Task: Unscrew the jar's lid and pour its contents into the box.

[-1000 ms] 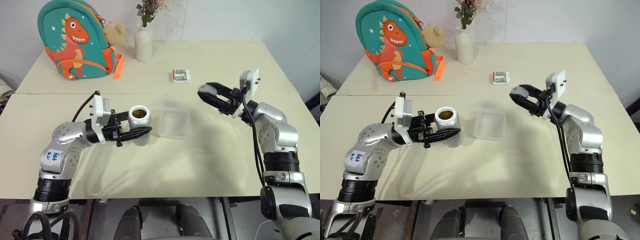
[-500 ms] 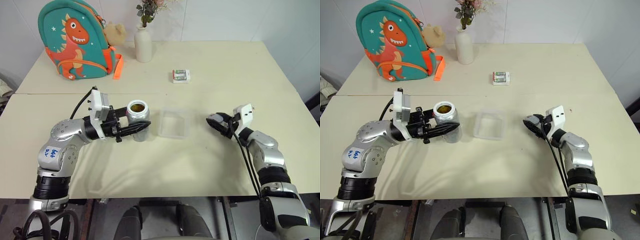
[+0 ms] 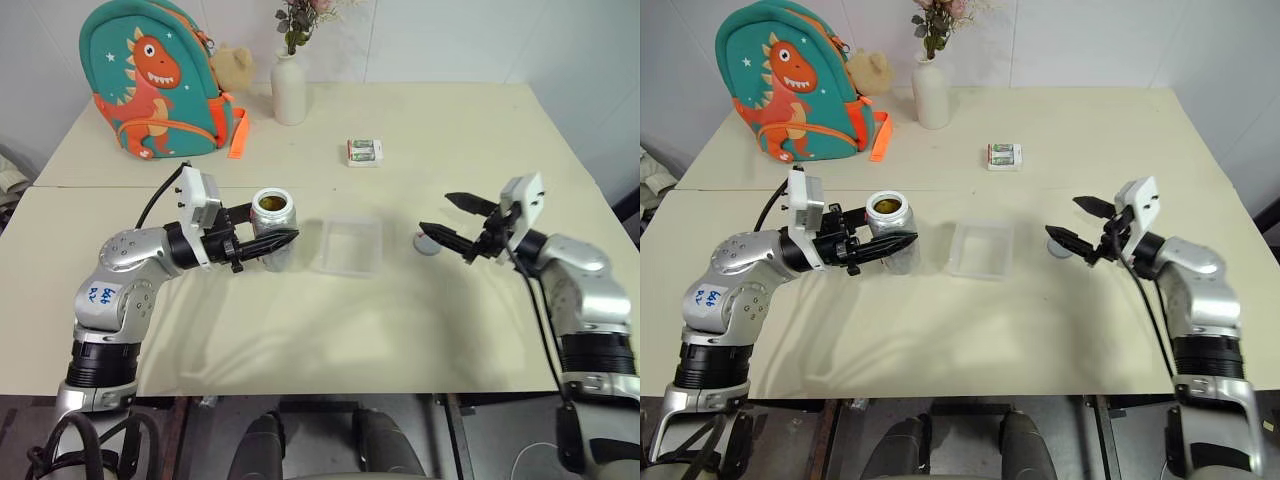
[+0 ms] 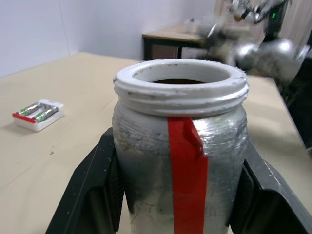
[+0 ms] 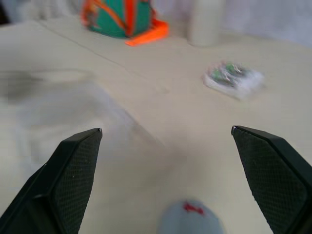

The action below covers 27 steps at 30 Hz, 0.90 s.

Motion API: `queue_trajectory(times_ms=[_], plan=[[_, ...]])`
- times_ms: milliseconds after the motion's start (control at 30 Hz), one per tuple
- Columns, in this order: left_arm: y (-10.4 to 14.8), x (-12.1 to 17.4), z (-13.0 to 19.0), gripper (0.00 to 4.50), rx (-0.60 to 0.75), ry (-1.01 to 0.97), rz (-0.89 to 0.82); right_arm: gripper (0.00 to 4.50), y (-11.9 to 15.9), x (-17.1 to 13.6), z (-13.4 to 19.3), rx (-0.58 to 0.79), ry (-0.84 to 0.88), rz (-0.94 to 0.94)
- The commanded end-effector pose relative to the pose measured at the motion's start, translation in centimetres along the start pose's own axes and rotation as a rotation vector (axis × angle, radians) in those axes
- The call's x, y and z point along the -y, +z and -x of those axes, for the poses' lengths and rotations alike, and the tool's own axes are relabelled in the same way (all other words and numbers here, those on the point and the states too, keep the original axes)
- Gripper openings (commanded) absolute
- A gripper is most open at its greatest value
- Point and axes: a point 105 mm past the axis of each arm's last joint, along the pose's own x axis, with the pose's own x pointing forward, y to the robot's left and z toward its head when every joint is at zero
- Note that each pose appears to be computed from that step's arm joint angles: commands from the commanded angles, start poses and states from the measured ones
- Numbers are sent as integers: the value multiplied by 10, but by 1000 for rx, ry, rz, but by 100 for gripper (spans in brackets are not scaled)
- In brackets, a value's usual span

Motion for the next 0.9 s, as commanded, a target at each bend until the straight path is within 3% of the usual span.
queue_trajectory(times_ms=[33,233,533,667,833,900], plan=[[8,-10,0,226,-14,22,-50,447,51,-25,12,23,160,113],[8,-26,-9,226,-70,88,-117,447,74,-49,15,-7,273,139],[6,-52,-38,226,-142,228,-270,447,59,-58,11,-14,250,118],[5,-49,-63,226,-233,177,-476,447,54,-56,10,1,214,98],[18,-54,-89,226,-238,189,-654,447,49,-57,7,15,193,72],[24,-61,-98,226,-276,216,-836,447,47,-56,7,20,181,62]])
